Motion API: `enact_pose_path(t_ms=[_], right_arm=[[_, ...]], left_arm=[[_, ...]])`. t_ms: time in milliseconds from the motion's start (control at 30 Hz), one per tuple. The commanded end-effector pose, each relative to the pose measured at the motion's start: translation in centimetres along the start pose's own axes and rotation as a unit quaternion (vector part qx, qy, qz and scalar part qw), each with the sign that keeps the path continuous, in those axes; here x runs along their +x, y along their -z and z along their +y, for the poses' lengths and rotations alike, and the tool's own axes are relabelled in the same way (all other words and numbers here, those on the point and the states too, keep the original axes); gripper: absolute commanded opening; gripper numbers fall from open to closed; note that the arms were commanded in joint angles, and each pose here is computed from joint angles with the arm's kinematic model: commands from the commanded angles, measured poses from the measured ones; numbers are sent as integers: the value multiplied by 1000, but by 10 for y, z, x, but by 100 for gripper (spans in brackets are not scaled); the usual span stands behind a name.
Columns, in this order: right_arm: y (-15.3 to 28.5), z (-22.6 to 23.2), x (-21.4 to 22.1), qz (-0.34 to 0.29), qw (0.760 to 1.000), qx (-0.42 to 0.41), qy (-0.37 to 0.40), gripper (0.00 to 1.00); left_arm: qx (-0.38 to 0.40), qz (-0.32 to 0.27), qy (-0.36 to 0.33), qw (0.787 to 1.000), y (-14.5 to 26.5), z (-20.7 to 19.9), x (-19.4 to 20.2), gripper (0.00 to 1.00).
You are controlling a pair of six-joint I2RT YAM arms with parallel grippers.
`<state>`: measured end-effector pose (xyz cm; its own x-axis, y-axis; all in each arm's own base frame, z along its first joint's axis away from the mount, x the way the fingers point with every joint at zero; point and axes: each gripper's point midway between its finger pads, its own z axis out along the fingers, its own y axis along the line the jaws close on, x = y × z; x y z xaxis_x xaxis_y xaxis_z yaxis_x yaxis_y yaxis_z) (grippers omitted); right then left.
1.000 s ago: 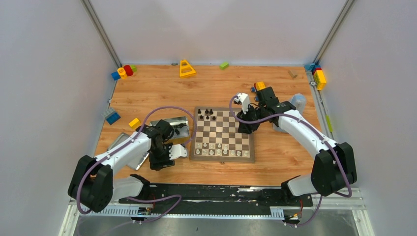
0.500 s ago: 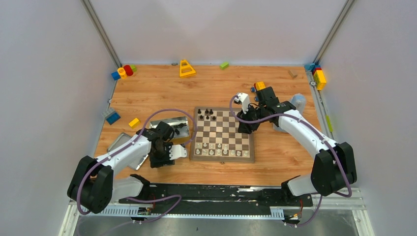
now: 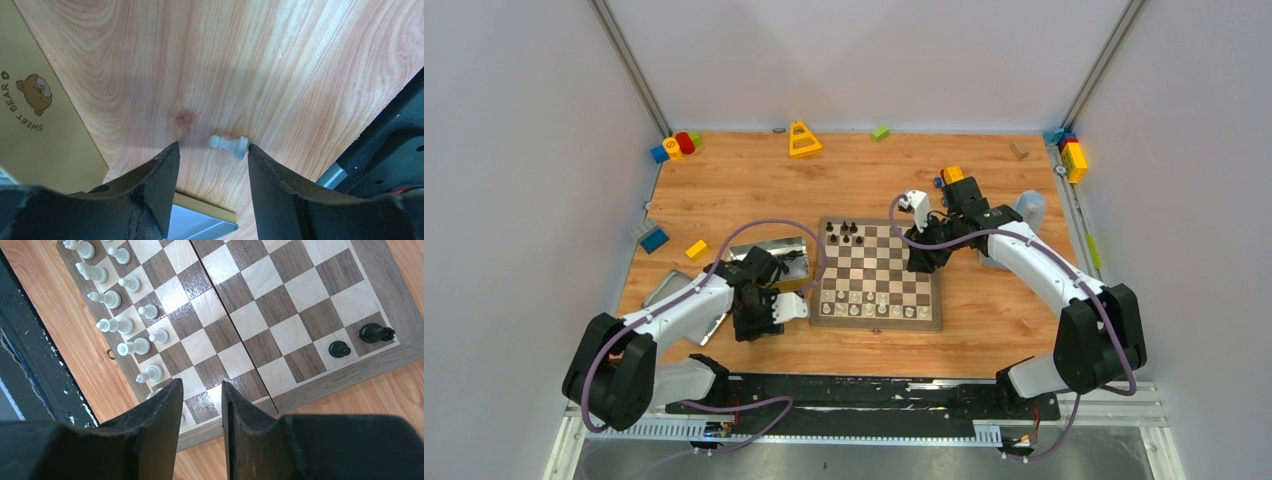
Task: Set up the chess pieces on the board
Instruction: Pick up the chess piece at the center of the board.
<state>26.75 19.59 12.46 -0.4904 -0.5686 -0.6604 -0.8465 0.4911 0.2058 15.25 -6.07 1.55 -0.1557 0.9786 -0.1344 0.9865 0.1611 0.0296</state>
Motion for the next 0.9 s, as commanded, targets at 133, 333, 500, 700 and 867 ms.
enact_pose_path(t_ms=[133, 333, 500, 700, 867], right_arm=[[-4, 2, -3, -9, 1000, -13, 0, 35], [-4, 1, -2, -8, 1000, -13, -1, 35], [-4, 2, -1, -8, 1000, -13, -1, 35], [-6, 2, 3, -4, 1000, -15, -2, 35], [-6, 2, 2, -5, 1000, -17, -2, 35]], left_arm=[[-17, -40, 19, 999, 3, 13, -24, 56], [-23, -63, 37, 997, 6, 24, -40, 51], [-16, -86, 58, 994, 10, 29, -56, 49], [-12, -75, 47, 996, 11, 28, -52, 54], [-34, -50, 39, 997, 4, 37, -42, 55]])
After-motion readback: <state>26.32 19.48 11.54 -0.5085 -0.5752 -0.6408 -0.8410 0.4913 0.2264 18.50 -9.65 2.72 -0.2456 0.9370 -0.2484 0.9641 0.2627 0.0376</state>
